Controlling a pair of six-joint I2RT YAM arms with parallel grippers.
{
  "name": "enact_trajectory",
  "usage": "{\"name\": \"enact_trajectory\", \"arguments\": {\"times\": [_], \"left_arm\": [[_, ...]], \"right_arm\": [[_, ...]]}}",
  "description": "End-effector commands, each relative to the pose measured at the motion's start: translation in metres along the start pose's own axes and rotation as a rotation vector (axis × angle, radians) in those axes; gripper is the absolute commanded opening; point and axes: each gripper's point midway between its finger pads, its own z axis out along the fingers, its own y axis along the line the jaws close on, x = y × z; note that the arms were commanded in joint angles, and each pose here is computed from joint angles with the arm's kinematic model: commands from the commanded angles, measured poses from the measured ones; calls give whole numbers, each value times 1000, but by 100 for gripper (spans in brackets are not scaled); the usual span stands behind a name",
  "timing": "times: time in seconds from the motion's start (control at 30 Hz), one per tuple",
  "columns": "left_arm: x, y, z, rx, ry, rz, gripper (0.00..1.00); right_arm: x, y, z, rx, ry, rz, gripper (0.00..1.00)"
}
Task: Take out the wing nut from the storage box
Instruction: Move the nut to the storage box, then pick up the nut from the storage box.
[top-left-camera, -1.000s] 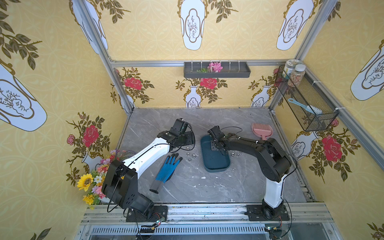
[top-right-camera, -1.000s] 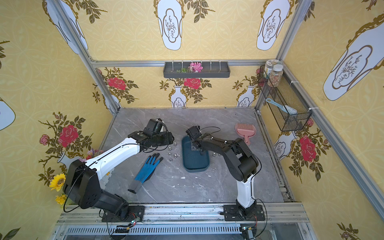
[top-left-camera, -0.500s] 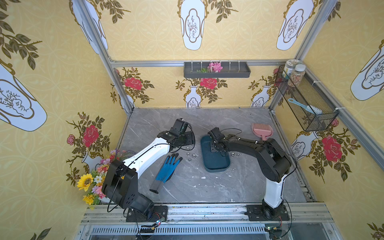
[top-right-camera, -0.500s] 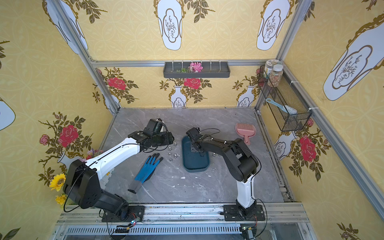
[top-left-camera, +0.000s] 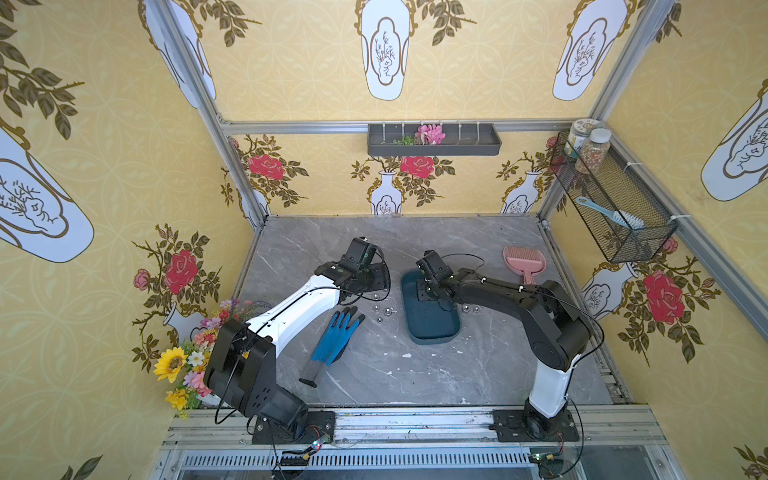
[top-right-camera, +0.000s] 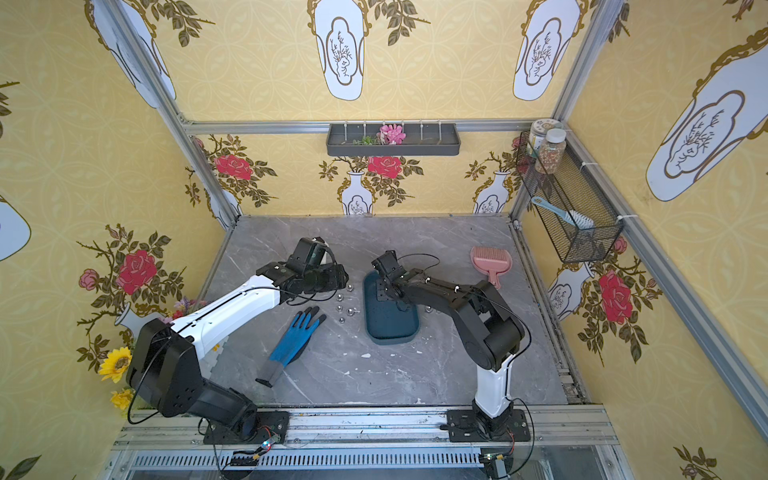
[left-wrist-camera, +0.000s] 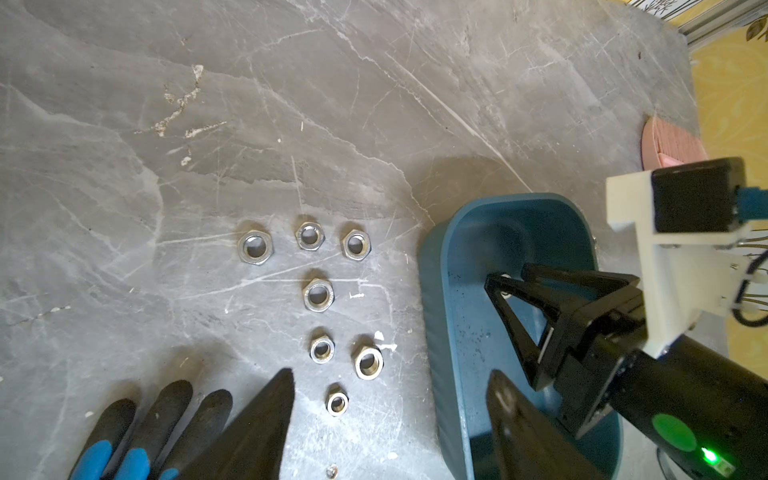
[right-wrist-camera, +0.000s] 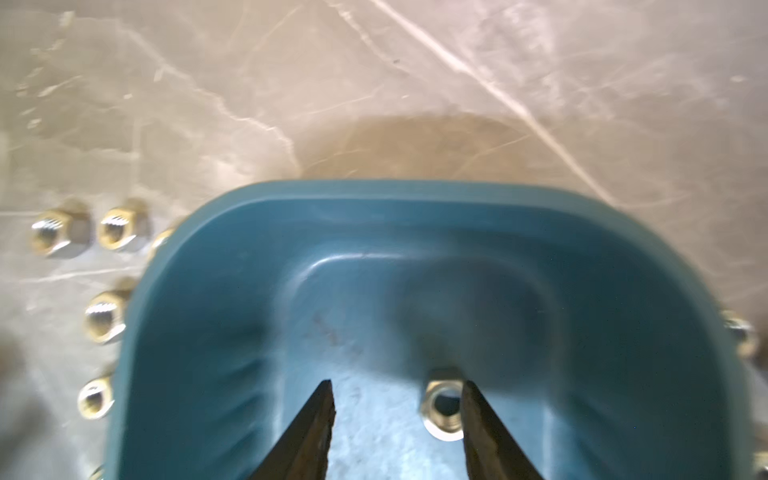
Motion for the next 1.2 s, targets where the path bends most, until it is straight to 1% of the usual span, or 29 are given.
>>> {"name": "enact_trajectory", "arguments": {"times": [0.0,0.2,0.4,0.6,0.77,0.97,1.07,1.17], "left_arm": [[1,-2,2,11,6,-4,75],[2,-1,3,9,9,-7,75],[2,-1,3,10,9,-7,75],[2,-1,3,11,8,-8,75],[2,-1,3,11,11,-8,75],[2,-2,3,14,12,-9,75],[2,-2,3,15,11,-9,75],[2,-3,3,16,10,-8,75]], "right_arm": [[12,-16,5,89,43,-16,51],[24,-17,18,95,94,-20,50],[25,-16,22,93,93,-24,36],[22,-15,19,88,82,-28,24],[10,-10,3,50,30,-27,20],[-9,-1,-34,-20,-37,-14,19],[-13,-8,-53,-17,-67,1,19],[-16,-25,-70,-2,-97,38,19]]}}
